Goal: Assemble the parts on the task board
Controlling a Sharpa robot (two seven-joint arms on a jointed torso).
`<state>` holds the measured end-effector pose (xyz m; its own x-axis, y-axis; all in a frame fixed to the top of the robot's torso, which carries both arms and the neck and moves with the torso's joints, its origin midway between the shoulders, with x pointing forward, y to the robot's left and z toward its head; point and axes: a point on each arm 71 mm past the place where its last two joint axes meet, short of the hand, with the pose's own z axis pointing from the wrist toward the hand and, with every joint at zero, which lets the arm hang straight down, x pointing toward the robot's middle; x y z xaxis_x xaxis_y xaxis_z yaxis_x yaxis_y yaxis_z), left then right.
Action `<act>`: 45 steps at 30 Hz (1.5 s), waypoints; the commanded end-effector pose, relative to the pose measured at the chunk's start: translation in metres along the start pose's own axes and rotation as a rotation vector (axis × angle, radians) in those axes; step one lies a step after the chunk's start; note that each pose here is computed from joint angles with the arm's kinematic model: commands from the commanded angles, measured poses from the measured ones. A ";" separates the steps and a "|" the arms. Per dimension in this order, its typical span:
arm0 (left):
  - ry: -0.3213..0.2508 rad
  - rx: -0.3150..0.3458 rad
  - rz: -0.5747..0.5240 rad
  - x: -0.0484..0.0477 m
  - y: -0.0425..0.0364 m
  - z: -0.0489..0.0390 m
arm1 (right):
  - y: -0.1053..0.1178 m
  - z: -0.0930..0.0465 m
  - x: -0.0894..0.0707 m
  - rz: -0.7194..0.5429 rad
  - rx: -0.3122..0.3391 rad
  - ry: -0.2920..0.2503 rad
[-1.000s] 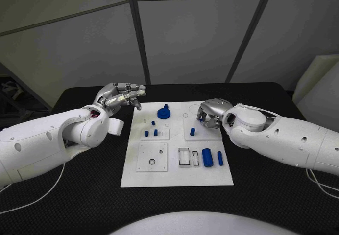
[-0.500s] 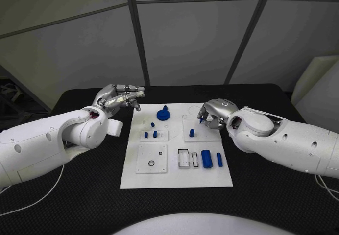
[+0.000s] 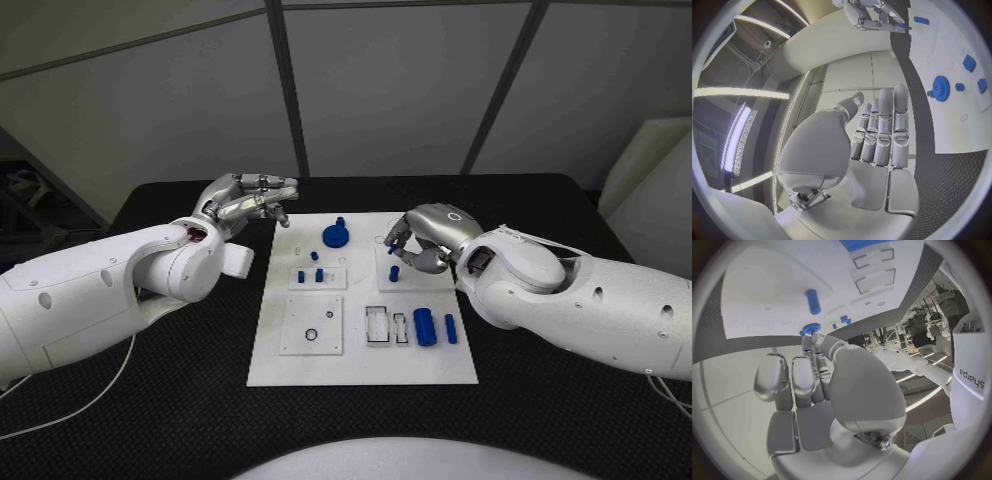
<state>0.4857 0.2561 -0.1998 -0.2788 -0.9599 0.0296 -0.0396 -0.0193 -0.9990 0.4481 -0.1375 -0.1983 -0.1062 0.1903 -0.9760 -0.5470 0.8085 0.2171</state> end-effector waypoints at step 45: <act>0.059 -0.001 -0.036 0.0193 0.0009 0.0095 | 0.093 0.018 0.074 0.062 -0.222 0.259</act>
<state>0.4893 0.2364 -0.2020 -0.3204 -0.9455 0.0584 -0.0528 -0.0437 -0.9976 0.4049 -0.0388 -0.2484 -0.3318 0.0908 -0.9390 -0.6876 0.6581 0.3067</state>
